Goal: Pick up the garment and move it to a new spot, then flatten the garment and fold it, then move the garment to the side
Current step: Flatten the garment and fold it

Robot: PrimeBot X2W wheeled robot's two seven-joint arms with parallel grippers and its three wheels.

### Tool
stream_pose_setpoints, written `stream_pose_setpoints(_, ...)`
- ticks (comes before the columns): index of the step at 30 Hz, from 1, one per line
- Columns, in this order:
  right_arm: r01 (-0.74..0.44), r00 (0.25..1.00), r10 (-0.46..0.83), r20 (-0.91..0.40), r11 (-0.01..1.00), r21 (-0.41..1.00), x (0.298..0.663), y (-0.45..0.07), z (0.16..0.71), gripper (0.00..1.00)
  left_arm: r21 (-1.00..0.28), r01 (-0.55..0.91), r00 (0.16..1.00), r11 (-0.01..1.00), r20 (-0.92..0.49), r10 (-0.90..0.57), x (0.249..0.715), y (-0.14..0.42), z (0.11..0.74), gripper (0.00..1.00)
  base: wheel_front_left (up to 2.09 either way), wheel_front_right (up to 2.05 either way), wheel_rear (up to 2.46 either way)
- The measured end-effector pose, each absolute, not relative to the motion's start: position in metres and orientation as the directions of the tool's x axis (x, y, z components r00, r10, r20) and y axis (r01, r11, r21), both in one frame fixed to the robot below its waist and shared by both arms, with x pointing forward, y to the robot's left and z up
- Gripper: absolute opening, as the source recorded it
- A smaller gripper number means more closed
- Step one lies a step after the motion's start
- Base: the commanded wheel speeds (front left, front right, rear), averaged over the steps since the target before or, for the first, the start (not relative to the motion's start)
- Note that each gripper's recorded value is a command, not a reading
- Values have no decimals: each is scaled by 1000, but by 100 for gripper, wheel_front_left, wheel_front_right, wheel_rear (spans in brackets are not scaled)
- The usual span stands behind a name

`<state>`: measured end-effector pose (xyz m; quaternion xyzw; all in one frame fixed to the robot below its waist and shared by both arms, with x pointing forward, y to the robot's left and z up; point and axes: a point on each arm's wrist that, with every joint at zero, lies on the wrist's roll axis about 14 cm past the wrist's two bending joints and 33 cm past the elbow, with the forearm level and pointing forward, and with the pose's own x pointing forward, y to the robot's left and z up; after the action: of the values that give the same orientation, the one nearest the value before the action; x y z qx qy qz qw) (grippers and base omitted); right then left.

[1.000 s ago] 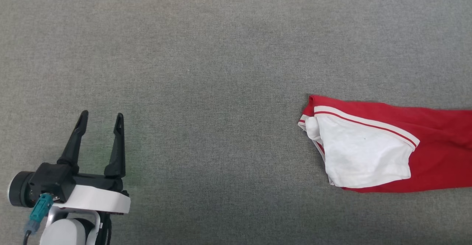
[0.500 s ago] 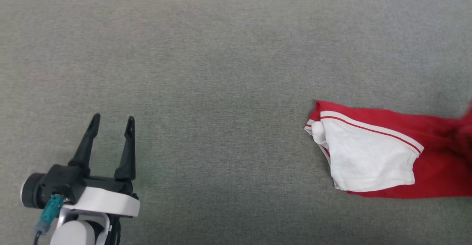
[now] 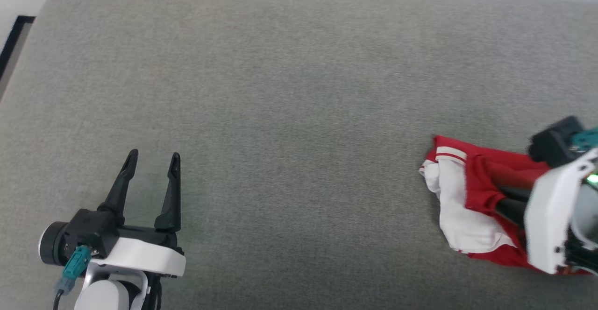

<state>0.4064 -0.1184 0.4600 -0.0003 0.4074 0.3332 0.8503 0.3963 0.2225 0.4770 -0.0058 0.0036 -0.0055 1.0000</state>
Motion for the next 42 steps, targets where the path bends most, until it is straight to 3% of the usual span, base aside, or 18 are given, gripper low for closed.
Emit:
stream_pose_setpoints(11, -611, 340, 555, -759, 744, 270, 407, -92, 413, 0, -13, -23, 999, 1000, -24, 23, 392, 231, 473, 100, 0, 0, 0)
stream_pose_setpoints(16, -602, 346, 553, -758, 750, 272, 407, -92, 404, 0, -16, -21, 999, 1000, -28, 20, 393, 230, 471, 100, 0, 0, 0)
stream_pose_setpoints(19, -596, 361, 560, -746, 754, 278, 408, -93, 406, 54, -20, -16, 999, 1000, -31, 15, 394, 229, 470, 100, 0, 0, 0)
stream_pose_setpoints(20, -590, 369, 574, -731, 752, 293, 408, -91, 409, 100, -28, -16, 999, 999, -34, 15, 394, 229, 468, 100, 0, 0, 0)
stream_pose_setpoints(24, -568, 421, 597, -683, 760, 315, 413, -95, 422, 100, -33, -1, 999, 999, -34, 0, 397, 225, 468, 100, 0, 0, 0)
stream_pose_setpoints(32, -565, 602, 603, -524, 785, 254, 427, -121, 470, 100, -48, 53, 998, 997, -43, -55, 404, 210, 463, 100, 0, 0, 0)
stream_pose_setpoints(42, -392, 834, 436, -337, 899, 194, 443, -194, 492, 100, -105, 117, 991, 988, -57, -124, 417, 181, 455, 100, 0, 0, 0)
